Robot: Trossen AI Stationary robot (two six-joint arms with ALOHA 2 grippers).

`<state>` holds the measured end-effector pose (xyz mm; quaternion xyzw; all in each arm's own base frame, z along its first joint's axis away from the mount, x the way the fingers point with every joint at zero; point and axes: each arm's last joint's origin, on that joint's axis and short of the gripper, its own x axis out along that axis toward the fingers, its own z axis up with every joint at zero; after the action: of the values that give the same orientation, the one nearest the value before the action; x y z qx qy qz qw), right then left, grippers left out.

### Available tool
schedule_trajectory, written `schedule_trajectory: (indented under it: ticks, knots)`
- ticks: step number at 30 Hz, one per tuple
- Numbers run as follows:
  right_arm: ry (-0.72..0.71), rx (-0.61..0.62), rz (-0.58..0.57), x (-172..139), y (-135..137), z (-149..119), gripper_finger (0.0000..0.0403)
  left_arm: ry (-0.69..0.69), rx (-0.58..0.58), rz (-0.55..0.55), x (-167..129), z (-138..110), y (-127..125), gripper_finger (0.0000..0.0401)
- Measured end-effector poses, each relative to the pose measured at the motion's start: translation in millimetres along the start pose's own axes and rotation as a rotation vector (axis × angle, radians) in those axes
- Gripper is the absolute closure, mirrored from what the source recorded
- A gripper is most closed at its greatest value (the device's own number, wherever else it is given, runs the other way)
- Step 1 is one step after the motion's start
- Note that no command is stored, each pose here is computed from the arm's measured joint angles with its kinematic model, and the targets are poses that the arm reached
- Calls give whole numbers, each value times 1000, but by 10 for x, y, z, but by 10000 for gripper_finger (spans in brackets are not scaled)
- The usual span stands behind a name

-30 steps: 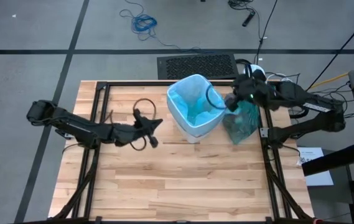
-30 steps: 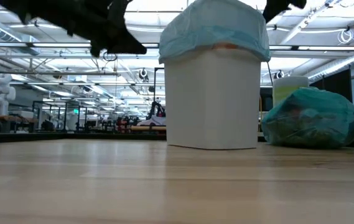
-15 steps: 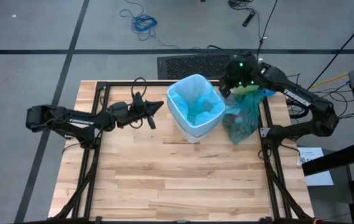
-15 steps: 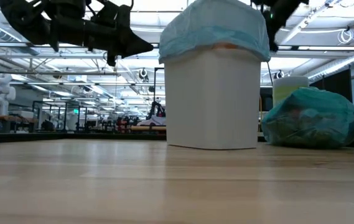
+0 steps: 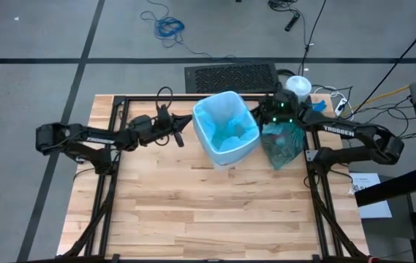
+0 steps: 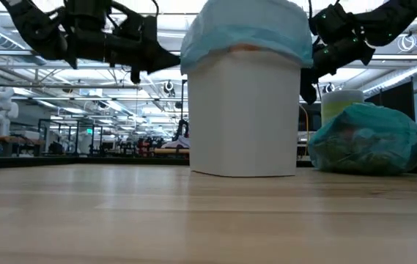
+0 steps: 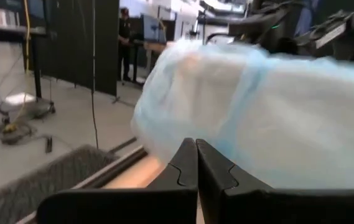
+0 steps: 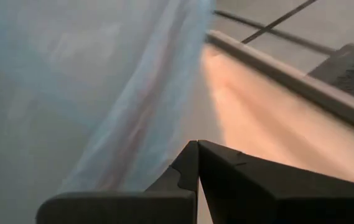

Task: Place trash/remove bag and relplace
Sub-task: Put the new blue trash bag inside the white trash bin

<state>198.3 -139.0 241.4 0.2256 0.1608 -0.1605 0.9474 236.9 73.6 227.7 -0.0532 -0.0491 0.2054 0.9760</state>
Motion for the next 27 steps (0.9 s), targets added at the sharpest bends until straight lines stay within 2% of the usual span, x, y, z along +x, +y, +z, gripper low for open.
schedule_trajectory:
  ticks: [5, 9, 17, 21, 25, 27]
  knots:
    - [37, -6, 45, 102, 292, -161, 403, 76, -52, -4, 81, -178, 62, 401]
    - [54, -35, 63, 149, 559, -262, 403, 85, -54, -12, 110, -233, 62, 401]
    - [91, -60, 59, 182, 1035, -518, 403, 131, -99, -131, 80, -306, -38, 401]
    - [149, -49, 11, 213, 1169, -696, 403, 144, -108, -143, 30, -363, -67, 401]
    - [251, -41, -80, 246, 1242, -935, 403, 156, -107, -147, 5, -395, -96, 401]
    - [256, -59, -135, 198, 1297, -1012, 403, 155, -107, -149, 3, -393, -99, 401]
